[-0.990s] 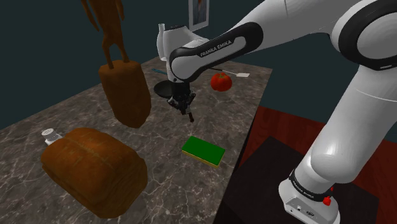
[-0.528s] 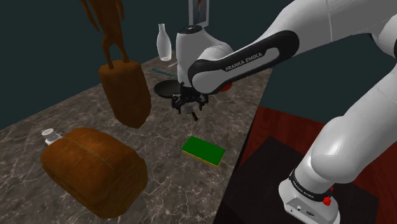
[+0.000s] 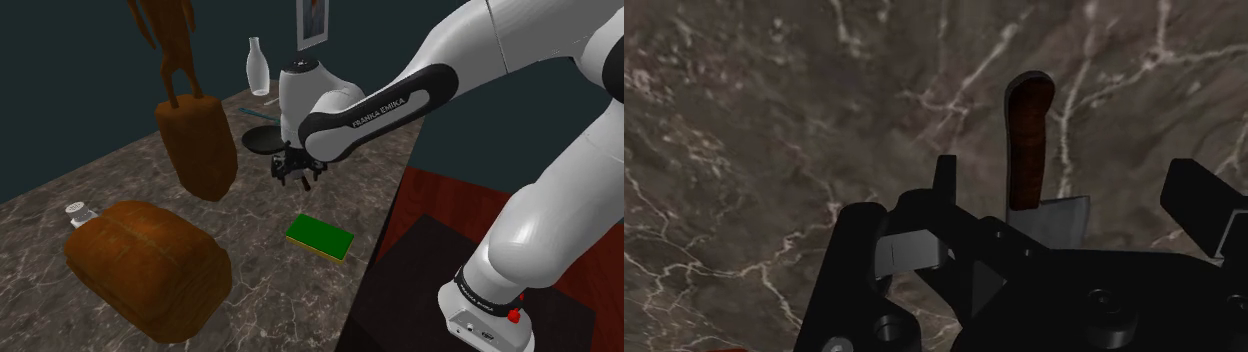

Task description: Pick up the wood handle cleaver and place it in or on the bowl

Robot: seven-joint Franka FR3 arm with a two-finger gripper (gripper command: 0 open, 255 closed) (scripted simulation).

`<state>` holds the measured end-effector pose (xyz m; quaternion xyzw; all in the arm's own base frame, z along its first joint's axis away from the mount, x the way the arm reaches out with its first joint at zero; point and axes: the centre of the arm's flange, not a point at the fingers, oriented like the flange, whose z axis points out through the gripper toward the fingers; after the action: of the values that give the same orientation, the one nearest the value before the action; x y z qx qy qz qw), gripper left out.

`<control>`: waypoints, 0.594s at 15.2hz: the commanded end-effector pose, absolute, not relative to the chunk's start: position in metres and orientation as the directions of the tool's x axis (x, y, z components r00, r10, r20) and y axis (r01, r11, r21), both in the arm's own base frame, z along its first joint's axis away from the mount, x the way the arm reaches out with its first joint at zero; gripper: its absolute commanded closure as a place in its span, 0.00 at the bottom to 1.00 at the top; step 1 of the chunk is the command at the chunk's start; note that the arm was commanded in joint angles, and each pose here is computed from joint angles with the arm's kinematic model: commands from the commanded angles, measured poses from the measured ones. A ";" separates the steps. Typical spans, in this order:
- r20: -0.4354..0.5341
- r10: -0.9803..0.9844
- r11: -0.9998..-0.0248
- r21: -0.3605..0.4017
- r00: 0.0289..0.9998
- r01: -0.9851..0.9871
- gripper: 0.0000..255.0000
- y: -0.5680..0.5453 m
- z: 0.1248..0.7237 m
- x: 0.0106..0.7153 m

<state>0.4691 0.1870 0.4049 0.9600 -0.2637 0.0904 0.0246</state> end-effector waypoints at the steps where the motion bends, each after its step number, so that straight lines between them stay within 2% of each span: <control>1: 0.187 -0.502 -0.860 -0.001 0.845 -0.511 0.00 0.187 0.404 0.469; 5: 0.187 -0.502 -0.860 -0.001 0.845 -0.511 0.00 0.187 0.404 0.469; 6: 0.187 -0.502 -0.860 -0.001 0.845 -0.511 1.00 0.187 0.404 0.469; 9: 0.187 -0.502 -0.860 -0.001 0.845 -0.511 1.00 0.188 0.404 0.470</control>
<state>0.4711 0.1863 0.4106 0.9591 -0.2650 0.0963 0.0230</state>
